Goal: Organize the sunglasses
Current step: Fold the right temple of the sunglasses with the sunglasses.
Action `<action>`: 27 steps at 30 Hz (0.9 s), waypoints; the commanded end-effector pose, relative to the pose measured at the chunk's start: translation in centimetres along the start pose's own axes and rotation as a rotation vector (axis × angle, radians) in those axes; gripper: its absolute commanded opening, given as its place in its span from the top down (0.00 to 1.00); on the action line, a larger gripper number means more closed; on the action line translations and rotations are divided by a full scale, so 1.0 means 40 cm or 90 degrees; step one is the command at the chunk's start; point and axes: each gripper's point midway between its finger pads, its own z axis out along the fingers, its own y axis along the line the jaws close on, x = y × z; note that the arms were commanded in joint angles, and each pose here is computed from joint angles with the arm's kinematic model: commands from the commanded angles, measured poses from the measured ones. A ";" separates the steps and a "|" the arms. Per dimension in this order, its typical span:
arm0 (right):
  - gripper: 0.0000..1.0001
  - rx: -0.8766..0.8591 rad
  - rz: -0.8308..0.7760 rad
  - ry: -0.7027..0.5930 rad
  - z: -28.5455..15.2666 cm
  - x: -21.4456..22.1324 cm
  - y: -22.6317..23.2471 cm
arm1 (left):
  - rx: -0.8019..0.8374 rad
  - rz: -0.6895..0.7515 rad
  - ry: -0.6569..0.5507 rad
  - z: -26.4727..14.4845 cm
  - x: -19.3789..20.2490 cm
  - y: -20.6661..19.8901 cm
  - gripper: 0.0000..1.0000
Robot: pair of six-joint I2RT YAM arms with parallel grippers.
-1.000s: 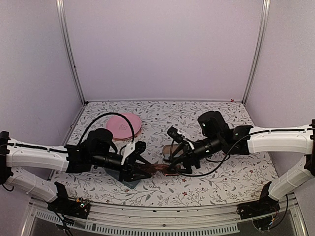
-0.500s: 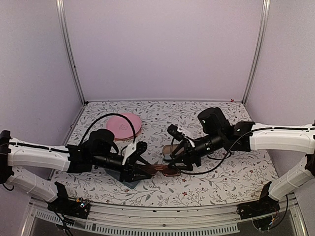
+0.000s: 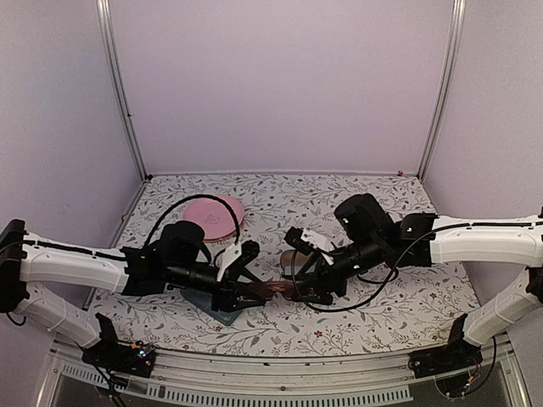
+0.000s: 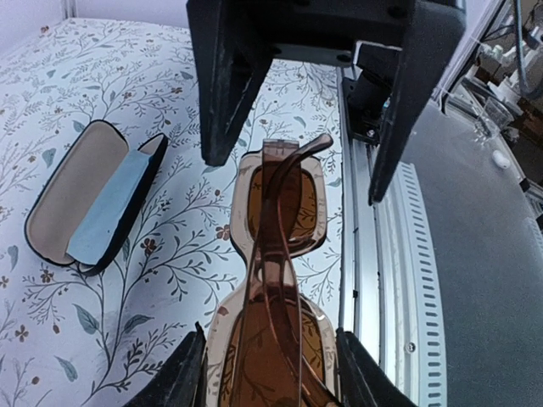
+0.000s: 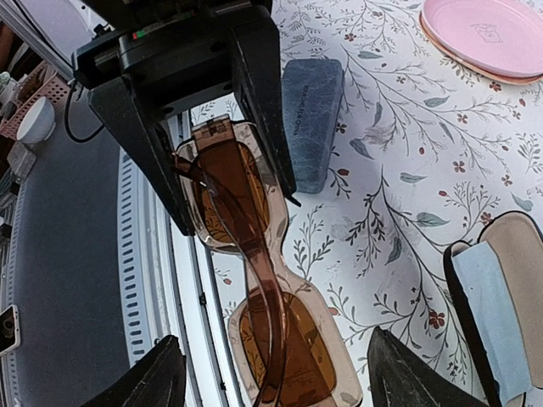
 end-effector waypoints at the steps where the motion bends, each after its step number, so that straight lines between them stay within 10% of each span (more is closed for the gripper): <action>1: 0.23 0.049 -0.015 -0.003 -0.018 -0.019 -0.017 | -0.013 -0.040 -0.016 -0.001 -0.029 0.030 1.00; 27: 0.13 0.052 -0.012 0.040 0.026 0.032 -0.038 | 0.021 -0.029 -0.018 -0.006 -0.020 0.012 1.00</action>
